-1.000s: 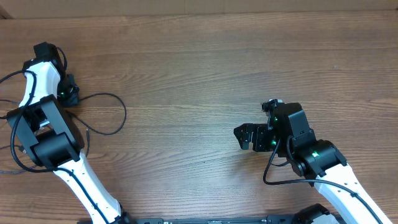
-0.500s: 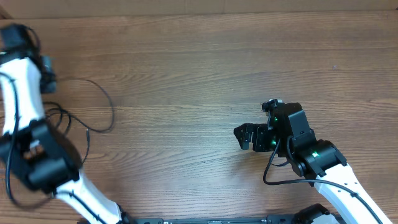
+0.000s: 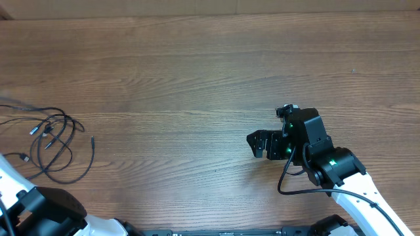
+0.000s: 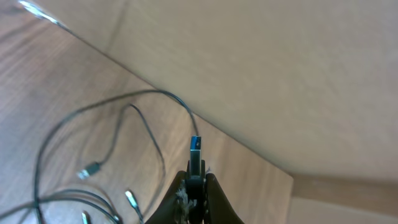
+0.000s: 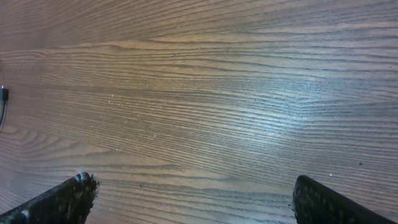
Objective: Untangle cables
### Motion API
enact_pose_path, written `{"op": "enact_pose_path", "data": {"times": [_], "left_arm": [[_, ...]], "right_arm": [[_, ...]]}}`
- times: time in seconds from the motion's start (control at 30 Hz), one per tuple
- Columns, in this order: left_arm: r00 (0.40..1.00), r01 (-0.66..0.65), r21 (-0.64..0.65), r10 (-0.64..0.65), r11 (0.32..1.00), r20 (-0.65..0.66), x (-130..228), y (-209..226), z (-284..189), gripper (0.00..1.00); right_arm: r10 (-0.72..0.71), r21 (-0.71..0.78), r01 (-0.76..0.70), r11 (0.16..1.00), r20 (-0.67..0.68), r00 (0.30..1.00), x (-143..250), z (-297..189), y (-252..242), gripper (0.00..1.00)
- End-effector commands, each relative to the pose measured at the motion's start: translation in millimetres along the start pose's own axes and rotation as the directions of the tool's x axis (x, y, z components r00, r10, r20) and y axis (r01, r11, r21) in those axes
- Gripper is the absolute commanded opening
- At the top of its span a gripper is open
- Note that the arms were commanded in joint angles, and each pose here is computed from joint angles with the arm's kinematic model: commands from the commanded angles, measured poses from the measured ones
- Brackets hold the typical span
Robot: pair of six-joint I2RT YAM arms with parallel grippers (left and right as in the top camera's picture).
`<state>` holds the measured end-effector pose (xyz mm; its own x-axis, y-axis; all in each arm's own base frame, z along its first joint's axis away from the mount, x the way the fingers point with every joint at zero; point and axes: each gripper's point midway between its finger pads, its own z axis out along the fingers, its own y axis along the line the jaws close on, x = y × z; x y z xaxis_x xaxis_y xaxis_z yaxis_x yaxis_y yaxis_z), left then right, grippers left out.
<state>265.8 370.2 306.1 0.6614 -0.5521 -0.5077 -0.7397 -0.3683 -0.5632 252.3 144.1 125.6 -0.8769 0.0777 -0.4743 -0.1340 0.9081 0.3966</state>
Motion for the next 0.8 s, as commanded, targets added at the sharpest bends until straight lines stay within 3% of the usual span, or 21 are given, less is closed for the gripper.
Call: {"op": "enact_pose_path", "data": {"times": [0.0,0.03,0.1,0.17,0.23,0.43,0.53,0.63,0.77], "left_arm": [[1.0,0.002,-0.029,-0.002,1.0,0.007,-7,7,8,0.06],[1.0,0.007,-0.03,-0.007,1.0,0.001,-9,8,9,0.17],[1.0,0.014,-0.027,-0.015,1.0,-0.018,-8,8,11,0.55],[0.999,0.017,-0.019,-0.017,1.0,-0.045,-4,7,11,0.76],[0.997,0.016,-0.011,-0.016,1.0,-0.073,1,6,11,0.81],[0.983,-0.002,0.015,0.004,1.0,-0.181,20,2,8,0.81],[0.948,-0.106,0.086,0.126,0.991,-0.293,41,-4,2,0.87],[0.828,-0.294,0.279,0.39,0.914,-0.403,72,-15,-12,0.95],[0.645,-0.342,0.525,0.601,0.78,-0.473,115,-28,-44,0.93]], "right_arm": [[0.0,-0.011,0.0,1.0,0.008,1.0,-2,-1,3,0.99],[0.001,-0.012,-0.001,1.0,0.008,1.0,-2,-1,3,0.99],[0.001,-0.012,-0.001,1.0,0.008,1.0,-2,-1,3,0.99],[0.001,-0.012,-0.001,1.0,0.008,1.0,-2,-1,3,0.99],[0.001,-0.012,-0.001,1.0,0.008,1.0,-2,-1,3,0.99],[0.003,-0.006,-0.003,1.0,-0.004,1.0,1,-1,2,0.99],[0.003,-0.005,-0.003,1.0,-0.006,1.0,1,-1,2,0.99],[0.002,-0.007,-0.002,1.0,-0.001,1.0,0,-1,2,1.0],[-0.001,-0.015,0.001,1.0,0.015,1.0,-4,-1,4,1.0]]}}
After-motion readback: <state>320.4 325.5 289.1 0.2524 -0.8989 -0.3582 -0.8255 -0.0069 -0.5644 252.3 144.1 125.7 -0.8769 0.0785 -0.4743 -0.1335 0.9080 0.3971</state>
